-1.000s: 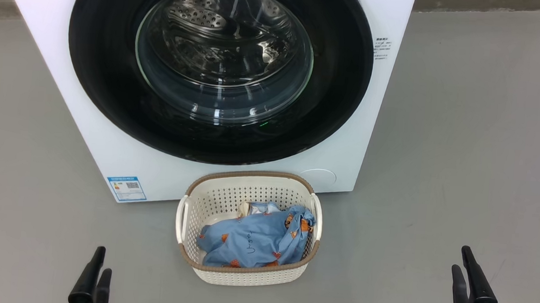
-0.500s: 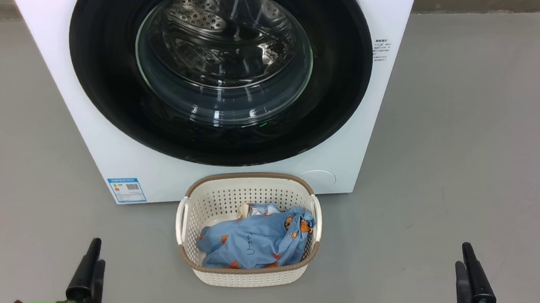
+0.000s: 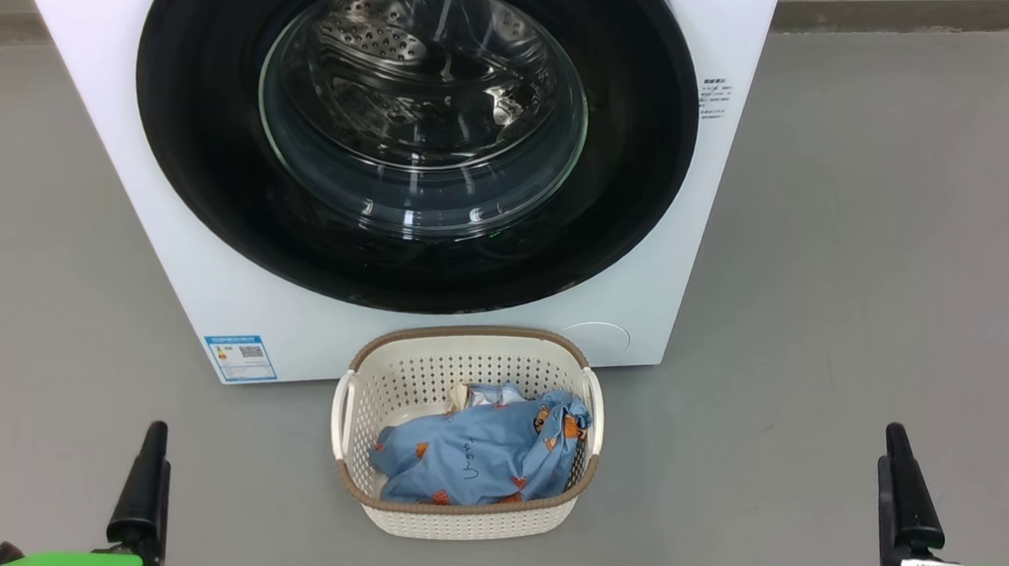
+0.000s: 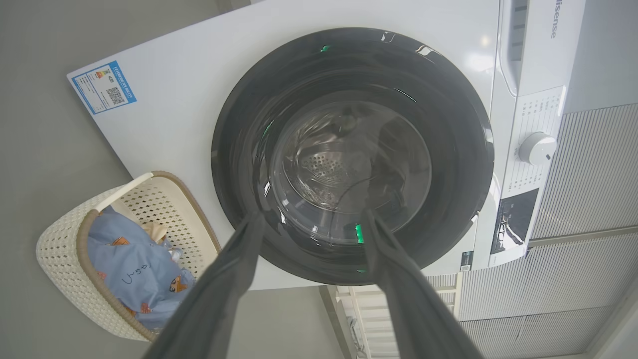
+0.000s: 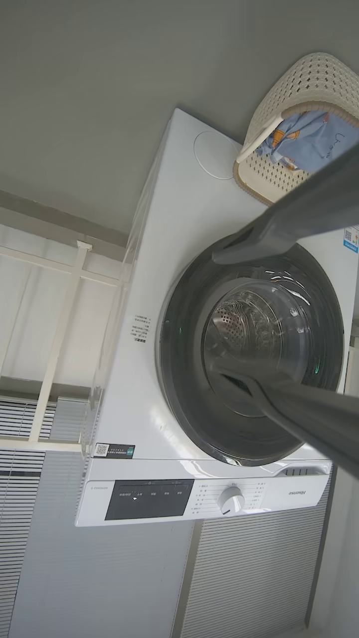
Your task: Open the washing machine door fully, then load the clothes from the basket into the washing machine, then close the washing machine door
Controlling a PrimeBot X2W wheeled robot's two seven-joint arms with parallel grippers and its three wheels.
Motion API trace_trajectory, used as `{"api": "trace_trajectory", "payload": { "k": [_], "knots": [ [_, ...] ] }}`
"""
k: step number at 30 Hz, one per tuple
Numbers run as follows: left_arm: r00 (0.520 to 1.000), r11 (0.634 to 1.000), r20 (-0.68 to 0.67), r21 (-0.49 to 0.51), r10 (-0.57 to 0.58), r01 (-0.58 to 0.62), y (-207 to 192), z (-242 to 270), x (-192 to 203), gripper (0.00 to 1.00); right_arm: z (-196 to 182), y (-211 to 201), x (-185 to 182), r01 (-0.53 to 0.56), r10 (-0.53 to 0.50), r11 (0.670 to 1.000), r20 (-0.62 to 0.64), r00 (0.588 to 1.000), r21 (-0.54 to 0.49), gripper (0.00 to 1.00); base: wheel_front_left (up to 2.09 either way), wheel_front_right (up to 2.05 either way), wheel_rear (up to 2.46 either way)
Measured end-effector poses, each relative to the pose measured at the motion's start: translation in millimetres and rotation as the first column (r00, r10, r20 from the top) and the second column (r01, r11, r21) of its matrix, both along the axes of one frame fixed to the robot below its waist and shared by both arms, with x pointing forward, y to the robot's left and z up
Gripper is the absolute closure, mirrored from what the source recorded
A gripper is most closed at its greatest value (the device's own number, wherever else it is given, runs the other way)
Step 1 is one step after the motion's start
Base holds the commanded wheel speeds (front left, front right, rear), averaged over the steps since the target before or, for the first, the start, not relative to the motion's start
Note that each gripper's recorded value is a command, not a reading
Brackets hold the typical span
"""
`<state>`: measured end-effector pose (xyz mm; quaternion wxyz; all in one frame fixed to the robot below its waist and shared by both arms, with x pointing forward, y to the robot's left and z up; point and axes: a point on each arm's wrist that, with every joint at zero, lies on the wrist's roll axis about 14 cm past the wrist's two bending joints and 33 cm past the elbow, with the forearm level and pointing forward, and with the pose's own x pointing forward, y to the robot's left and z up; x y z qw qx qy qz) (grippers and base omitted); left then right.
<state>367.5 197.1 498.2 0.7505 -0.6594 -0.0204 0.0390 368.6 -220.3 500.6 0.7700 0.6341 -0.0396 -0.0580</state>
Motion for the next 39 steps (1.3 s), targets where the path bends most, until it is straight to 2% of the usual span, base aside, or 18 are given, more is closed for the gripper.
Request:
{"api": "trace_trajectory", "payload": {
  "k": [4,14,22,30,35,39],
  "knots": [
    [1.0,0.999,0.024,0.042,0.017,-0.018,4,8,0,0.0,16,0,5,0.005,-0.002,0.998,0.042,0.999,-0.068,0.0,0.0,0.0,0.0],
    [0.997,0.987,0.067,0.152,0.036,-0.046,9,23,0,0.0,29,7,7,0.0,0.013,0.982,0.07,0.997,-0.188,0.0,0.0,0.0,0.0],
    [0.994,0.953,0.108,0.297,0.031,-0.062,8,39,1,0.0,39,10,8,0.01,0.02,0.948,0.09,0.996,-0.319,0.0,0.0,0.0,0.0],
    [0.992,0.89,0.128,0.451,0.014,-0.071,3,47,0,0.0,47,15,8,0.018,0.031,0.895,0.103,0.994,-0.446,0.0,0.0,0.0,0.0],
    [0.992,0.822,0.123,0.567,-0.013,-0.06,-8,51,1,0.0,49,18,7,0.019,0.041,0.845,0.1,0.994,-0.535,0.0,0.0,0.0,0.0],
    [0.992,0.745,0.125,0.664,-0.022,-0.067,-15,56,1,0.0,53,18,7,0.037,0.038,0.792,0.11,0.993,-0.61,0.0,0.0,0.0,0.0]
  ]
}}
